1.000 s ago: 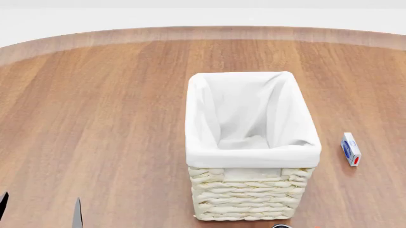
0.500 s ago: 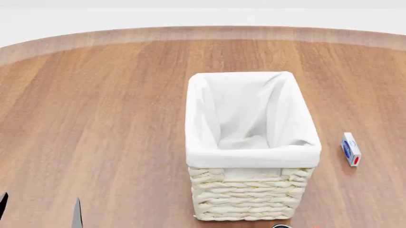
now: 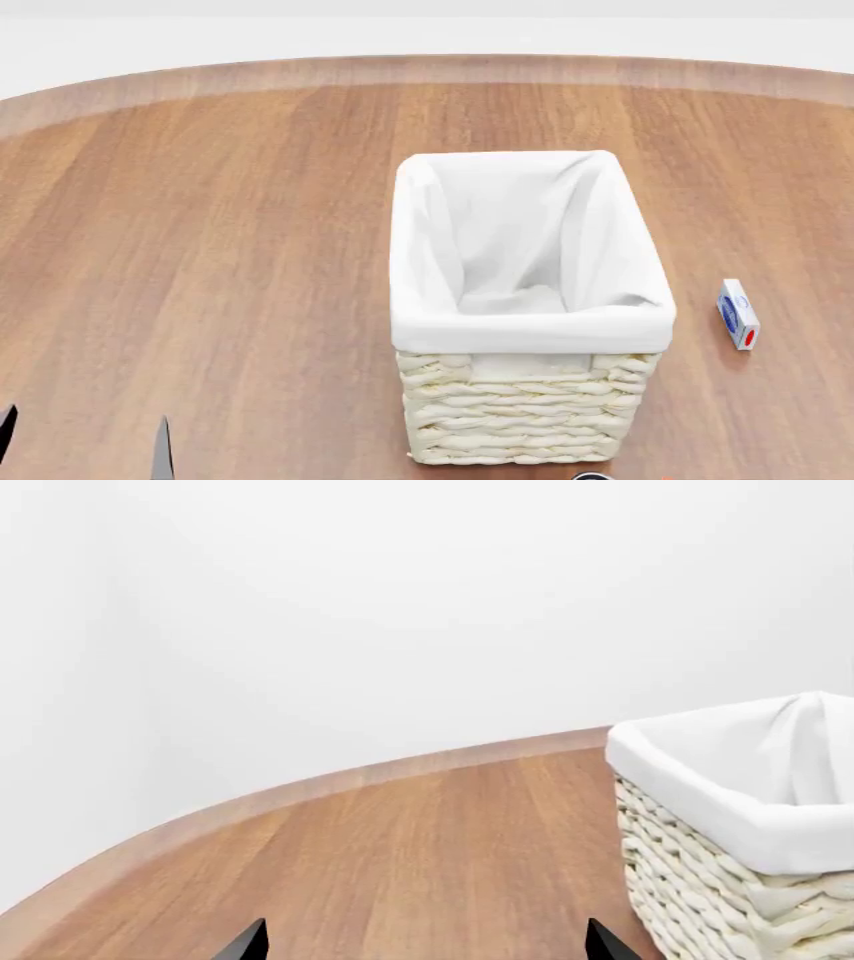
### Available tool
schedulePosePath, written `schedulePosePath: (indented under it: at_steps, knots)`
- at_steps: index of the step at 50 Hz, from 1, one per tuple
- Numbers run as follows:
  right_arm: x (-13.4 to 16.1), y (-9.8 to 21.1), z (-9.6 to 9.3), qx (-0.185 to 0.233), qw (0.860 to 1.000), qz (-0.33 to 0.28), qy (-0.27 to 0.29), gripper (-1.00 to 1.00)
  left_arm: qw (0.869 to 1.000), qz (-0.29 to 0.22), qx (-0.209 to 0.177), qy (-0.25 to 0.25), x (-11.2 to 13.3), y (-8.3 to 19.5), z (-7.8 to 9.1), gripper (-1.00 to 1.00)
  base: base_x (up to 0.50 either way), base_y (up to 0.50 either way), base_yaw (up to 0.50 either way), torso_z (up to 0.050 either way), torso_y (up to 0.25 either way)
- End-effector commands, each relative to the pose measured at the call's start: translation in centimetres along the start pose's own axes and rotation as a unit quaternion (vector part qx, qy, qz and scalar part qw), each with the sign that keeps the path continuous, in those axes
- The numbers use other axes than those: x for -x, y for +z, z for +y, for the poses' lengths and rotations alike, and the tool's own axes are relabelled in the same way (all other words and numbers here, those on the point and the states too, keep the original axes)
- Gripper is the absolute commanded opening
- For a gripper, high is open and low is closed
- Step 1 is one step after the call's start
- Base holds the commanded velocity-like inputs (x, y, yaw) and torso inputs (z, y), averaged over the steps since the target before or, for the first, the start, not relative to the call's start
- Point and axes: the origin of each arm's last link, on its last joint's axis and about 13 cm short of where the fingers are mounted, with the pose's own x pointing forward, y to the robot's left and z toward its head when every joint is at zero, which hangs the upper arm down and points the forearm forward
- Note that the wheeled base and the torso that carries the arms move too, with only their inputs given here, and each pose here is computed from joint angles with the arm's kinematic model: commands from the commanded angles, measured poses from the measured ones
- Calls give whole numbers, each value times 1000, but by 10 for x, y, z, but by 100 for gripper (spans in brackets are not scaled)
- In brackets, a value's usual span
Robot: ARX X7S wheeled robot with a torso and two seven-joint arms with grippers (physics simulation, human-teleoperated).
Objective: Pick up the alphabet soup and put it in the basket.
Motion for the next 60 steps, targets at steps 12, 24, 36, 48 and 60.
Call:
schedulePosePath:
  at_steps: [12,24,36,48,60]
  knots:
    - [-16,96,10,-21,992,-121,16,-100,1000,-1,2,1,0,1,1,100,0,0,0,0,0]
    - [-35,134,24,-12,986,-161,36,-100,1000,1,4,1,0,-1,1,100,0,0,0,0,1]
    - [-65,185,46,-6,979,-200,39,-100,1000,0,5,5,1,0,3,100,0,0,0,0,1]
    - [-88,212,69,-6,975,-216,59,-100,1000,-1,3,6,1,2,3,100,0,0,0,0,0]
    - [-119,227,91,-17,975,-210,73,-100,1000,-1,4,7,2,1,4,100,0,0,0,0,1]
